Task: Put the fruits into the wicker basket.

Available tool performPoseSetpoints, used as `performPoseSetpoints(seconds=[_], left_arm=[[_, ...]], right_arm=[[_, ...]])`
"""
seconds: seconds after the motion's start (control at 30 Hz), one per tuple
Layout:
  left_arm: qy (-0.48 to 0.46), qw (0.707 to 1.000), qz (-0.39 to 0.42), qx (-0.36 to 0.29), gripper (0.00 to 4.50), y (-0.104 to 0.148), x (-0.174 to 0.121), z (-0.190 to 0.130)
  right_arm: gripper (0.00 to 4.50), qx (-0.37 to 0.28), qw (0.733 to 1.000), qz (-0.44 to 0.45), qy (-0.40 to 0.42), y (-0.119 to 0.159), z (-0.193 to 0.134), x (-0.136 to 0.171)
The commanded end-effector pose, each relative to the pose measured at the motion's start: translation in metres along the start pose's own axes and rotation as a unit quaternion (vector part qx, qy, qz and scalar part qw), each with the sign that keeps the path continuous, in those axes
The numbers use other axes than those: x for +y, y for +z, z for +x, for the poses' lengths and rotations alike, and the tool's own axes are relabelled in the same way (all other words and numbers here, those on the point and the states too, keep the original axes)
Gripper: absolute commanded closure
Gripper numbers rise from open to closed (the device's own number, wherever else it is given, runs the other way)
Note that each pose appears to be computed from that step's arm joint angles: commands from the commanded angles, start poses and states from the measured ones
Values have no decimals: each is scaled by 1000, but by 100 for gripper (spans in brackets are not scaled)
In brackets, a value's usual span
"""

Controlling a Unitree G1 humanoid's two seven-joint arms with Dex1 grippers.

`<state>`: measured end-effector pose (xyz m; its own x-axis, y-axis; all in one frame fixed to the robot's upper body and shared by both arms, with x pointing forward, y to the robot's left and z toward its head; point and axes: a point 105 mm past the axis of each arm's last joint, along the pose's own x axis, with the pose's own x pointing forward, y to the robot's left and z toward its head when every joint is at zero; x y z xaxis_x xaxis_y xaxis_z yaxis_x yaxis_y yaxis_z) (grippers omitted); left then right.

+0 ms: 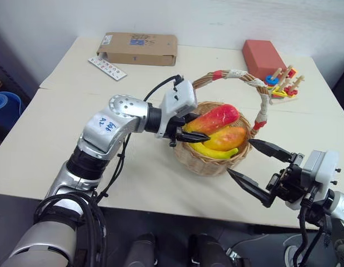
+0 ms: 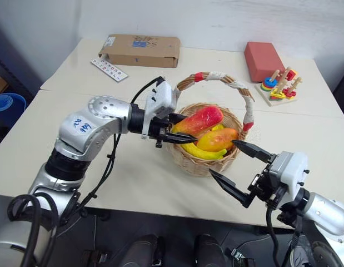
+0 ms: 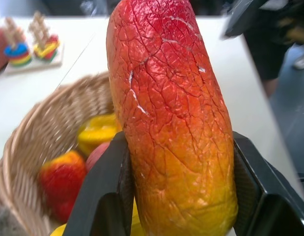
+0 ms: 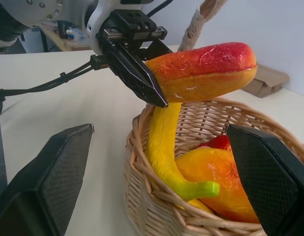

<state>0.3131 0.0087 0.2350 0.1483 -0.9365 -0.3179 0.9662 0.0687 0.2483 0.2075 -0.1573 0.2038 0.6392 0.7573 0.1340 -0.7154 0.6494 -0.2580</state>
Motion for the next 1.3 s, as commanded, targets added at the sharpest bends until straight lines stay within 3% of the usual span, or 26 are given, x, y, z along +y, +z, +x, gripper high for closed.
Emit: performPoseSetpoints(seconds=[0.03, 0.1, 0.2, 0.33, 0.4, 0.47, 0.67, 0.83, 0.93, 1.07, 1.3], left_arm=[[-6, 999, 30, -39, 87, 21, -3, -7], [1, 998, 44, -45, 27, 24, 1, -22], [11, 998, 62, -29, 27, 12, 9, -44], [-43, 991, 95, -78, 27, 12, -10, -79], [-62, 990, 78, -98, 27, 8, -21, -103], [-23, 995, 27, -89, 13, -12, -18, -129], [79, 993, -3, -83, 13, -49, -17, -171], [72, 993, -22, -88, 13, -53, -35, -168], [76, 993, -22, -90, 0, -52, -35, -166], [87, 991, -18, -97, 0, -49, -35, -162], [81, 991, -14, -108, 0, -47, -35, -151]], right_arm=[[0, -12, 1000, -23, -17, 8, -5, -1], [0, -6, 999, -29, -34, 6, -12, -9], [0, 0, 998, -36, -55, 3, -23, -21], [0, 13, 996, -48, -76, 0, -38, -39], [0, 24, 994, -46, -91, -2, -50, -55], [0, 36, 994, -48, -93, -7, -54, -75], [0, 10, 998, -14, -63, -13, -28, -110], [0, -3, 1000, 8, 10, -16, 9, -132], [62, -13, 998, 17, 53, -10, 30, -134], [200, -9, 996, 14, 83, -9, 42, -129], [428, -15, 998, 18, 63, -3, 24, -126]])
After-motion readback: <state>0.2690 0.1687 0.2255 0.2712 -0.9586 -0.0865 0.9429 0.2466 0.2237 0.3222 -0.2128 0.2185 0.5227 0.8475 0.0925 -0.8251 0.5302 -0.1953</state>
